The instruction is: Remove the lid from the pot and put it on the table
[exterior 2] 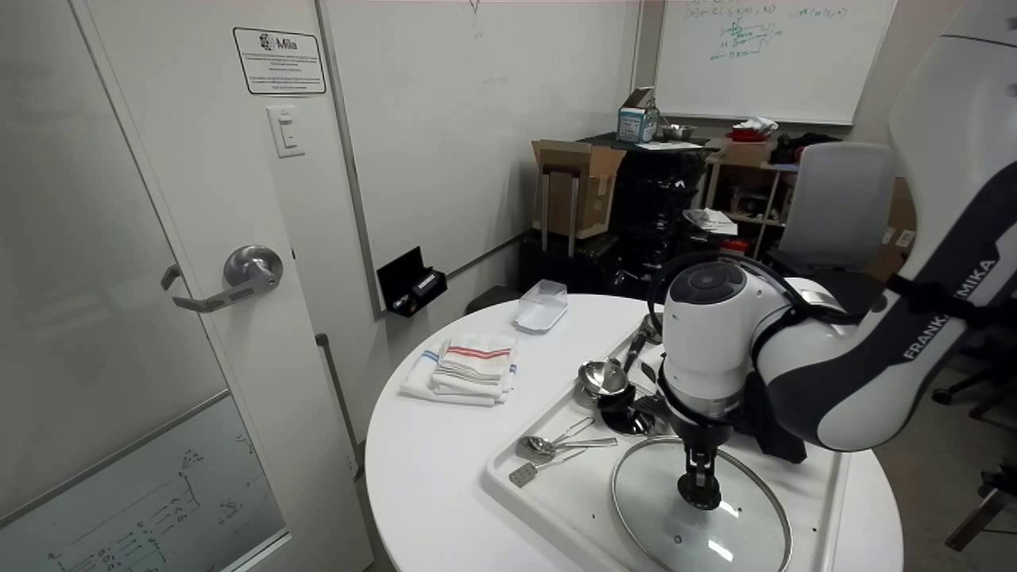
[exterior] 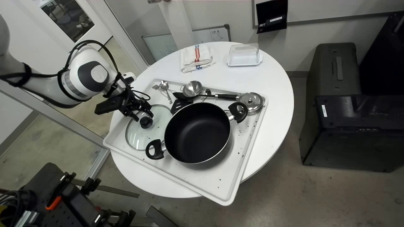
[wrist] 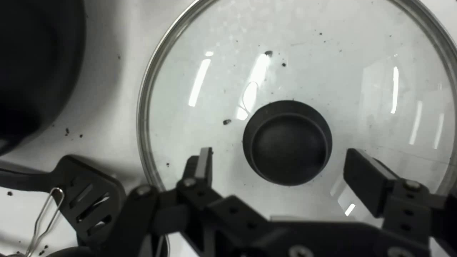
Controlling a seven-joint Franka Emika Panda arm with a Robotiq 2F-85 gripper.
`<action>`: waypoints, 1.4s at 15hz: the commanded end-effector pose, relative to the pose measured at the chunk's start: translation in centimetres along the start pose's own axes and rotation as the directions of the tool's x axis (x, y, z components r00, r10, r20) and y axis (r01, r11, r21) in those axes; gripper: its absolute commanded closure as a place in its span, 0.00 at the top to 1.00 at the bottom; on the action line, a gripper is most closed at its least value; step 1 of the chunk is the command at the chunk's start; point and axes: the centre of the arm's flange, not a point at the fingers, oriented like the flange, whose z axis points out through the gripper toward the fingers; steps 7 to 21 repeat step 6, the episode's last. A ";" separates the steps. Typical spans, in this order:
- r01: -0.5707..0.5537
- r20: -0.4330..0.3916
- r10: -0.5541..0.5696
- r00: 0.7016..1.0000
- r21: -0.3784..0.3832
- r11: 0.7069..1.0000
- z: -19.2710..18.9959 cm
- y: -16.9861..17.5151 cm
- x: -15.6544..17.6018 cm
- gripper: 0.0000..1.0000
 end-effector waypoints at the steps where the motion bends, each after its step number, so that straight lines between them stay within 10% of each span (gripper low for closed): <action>1: -0.004 -0.015 0.004 1.000 -0.001 1.000 -0.4 0.1 -0.3 1.00; 21: -0.001 -0.003 0.001 1.000 0.014 1.000 -1.2 0.0 -1.7 1.00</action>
